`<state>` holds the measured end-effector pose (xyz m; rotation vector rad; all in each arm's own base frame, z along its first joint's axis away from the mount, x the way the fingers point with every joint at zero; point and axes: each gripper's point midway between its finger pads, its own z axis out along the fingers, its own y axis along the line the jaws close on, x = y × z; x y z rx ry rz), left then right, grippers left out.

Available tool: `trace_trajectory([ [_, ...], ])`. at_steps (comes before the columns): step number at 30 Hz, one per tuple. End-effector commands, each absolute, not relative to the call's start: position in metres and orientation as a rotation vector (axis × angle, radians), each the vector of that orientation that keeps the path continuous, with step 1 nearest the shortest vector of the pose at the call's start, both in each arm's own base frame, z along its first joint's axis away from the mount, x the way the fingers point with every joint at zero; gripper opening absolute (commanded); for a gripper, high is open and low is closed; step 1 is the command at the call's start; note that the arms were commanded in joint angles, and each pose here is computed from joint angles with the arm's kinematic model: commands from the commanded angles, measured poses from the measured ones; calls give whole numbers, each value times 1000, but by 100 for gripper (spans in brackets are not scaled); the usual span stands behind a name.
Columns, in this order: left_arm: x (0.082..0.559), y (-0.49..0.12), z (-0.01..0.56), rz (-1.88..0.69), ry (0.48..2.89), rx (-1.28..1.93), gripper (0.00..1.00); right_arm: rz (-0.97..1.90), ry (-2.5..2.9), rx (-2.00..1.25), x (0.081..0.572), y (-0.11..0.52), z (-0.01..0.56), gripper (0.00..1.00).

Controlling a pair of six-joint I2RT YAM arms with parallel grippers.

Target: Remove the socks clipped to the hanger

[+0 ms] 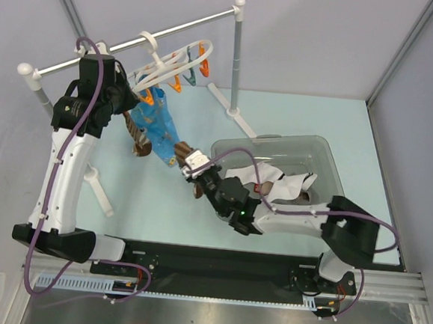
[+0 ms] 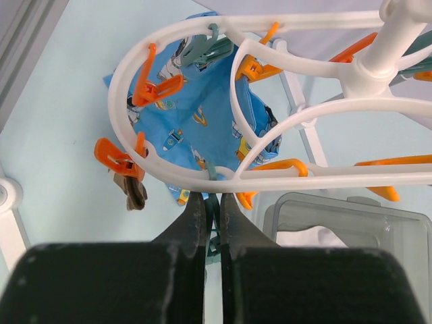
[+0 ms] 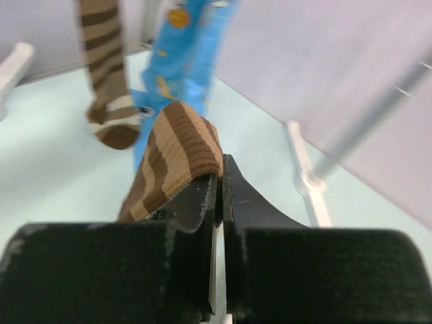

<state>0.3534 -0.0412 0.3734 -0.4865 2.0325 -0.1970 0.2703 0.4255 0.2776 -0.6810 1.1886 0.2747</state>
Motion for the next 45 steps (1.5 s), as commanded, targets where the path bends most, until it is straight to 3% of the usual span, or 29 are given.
trace_trajectory([
  [1, 355, -51, 389, -257, 2002, -434, 1, 214, 1273, -402, 279, 358, 324, 0],
  [6, 353, -53, 392, -263, 1994, -420, 6, 89, 1500, -369, 279, 282, 313, 0],
  [14, 352, -56, 395, -291, 1980, -412, 8, 18, 1828, 12, 306, 158, 252, 5],
  [16, 352, -58, 395, -304, 1980, -404, 11, 44, 1861, 46, 309, 156, 238, 27],
  [19, 350, -64, 400, -347, 1963, -377, 22, 45, 1890, 62, 315, 157, 236, 45],
  [21, 349, -66, 402, -359, 1957, -367, 30, 113, 1899, 11, 317, 177, 239, 56],
  [27, 342, -70, 408, -390, 1947, -345, 42, 307, 1765, -163, 309, 255, 276, 69],
  [31, 341, -75, 408, -430, 1938, -335, 44, 614, 1498, -382, 281, 349, 312, 71],
  [36, 338, -85, 405, -481, 1961, -306, 45, 703, 1335, -637, 268, 443, 295, 72],
  [45, 334, -87, 404, -495, 1963, -281, 46, 803, 1077, -705, 281, 525, 304, 71],
])
